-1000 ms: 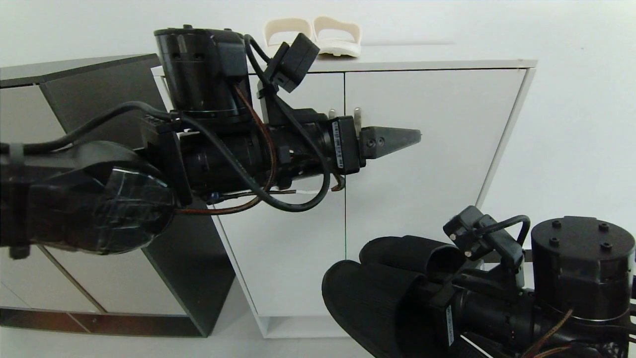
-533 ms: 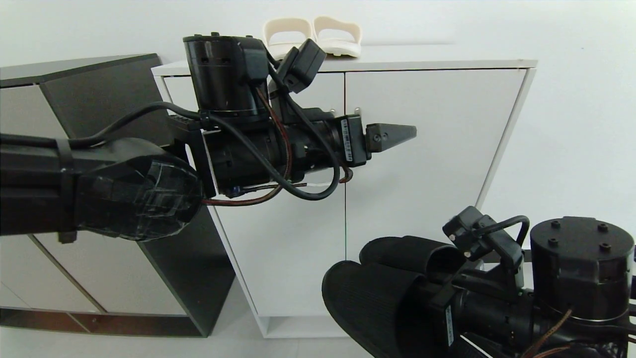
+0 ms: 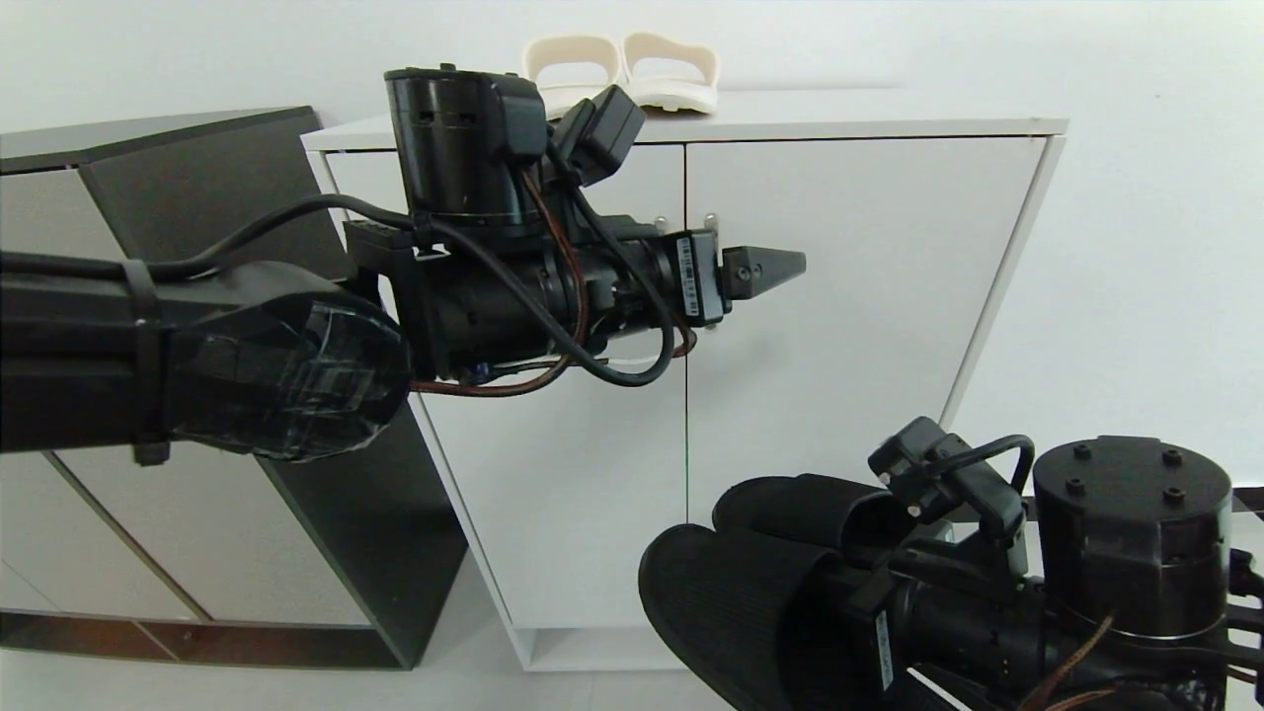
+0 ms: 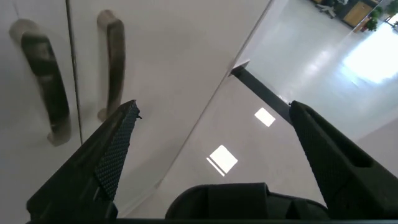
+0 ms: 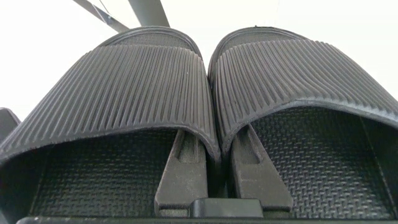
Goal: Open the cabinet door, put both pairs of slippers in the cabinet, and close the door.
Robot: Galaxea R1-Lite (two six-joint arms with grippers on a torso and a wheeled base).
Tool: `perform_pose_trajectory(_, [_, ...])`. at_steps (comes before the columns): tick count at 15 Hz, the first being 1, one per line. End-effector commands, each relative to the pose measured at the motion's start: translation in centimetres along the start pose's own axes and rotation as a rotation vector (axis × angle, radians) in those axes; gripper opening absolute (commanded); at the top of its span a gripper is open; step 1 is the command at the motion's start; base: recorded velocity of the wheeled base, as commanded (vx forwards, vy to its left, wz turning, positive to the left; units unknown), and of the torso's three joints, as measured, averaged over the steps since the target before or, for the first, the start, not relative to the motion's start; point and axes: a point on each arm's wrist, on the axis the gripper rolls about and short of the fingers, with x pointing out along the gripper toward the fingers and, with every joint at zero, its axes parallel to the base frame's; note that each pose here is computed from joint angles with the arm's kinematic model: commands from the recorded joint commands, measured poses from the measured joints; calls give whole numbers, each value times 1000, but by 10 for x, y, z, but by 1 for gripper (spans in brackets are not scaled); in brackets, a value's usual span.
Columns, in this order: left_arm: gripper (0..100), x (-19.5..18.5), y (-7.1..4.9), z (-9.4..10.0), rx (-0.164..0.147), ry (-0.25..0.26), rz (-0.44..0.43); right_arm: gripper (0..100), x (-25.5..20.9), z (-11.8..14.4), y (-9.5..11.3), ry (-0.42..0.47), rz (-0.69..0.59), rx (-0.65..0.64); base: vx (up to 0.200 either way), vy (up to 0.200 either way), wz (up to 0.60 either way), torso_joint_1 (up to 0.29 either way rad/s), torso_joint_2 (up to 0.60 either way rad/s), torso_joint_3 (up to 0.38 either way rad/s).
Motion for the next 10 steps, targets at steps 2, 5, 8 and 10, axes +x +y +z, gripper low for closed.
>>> perform_pose_trajectory(2, [100,11,6,-1,-1,-5,32,0,2,-1,0,6,0,0,0,0,0,0,0,0])
perform_pose_trajectory(5, [100,21,11,-4,-2,-5,49,0,2,-1,0,8,-1,0,0,0,0,0,0,0])
perform_pose_trajectory(8, [100,25,15,-1,-2,-16,80,0,3,-3,0,15,-2,0,0,0,0,0,0,0])
perform_pose_trajectory(10, [100,27,18,-1,-3,-16,91,0,3,-3,0,14,-3,-1,0,0,0,0,0,0])
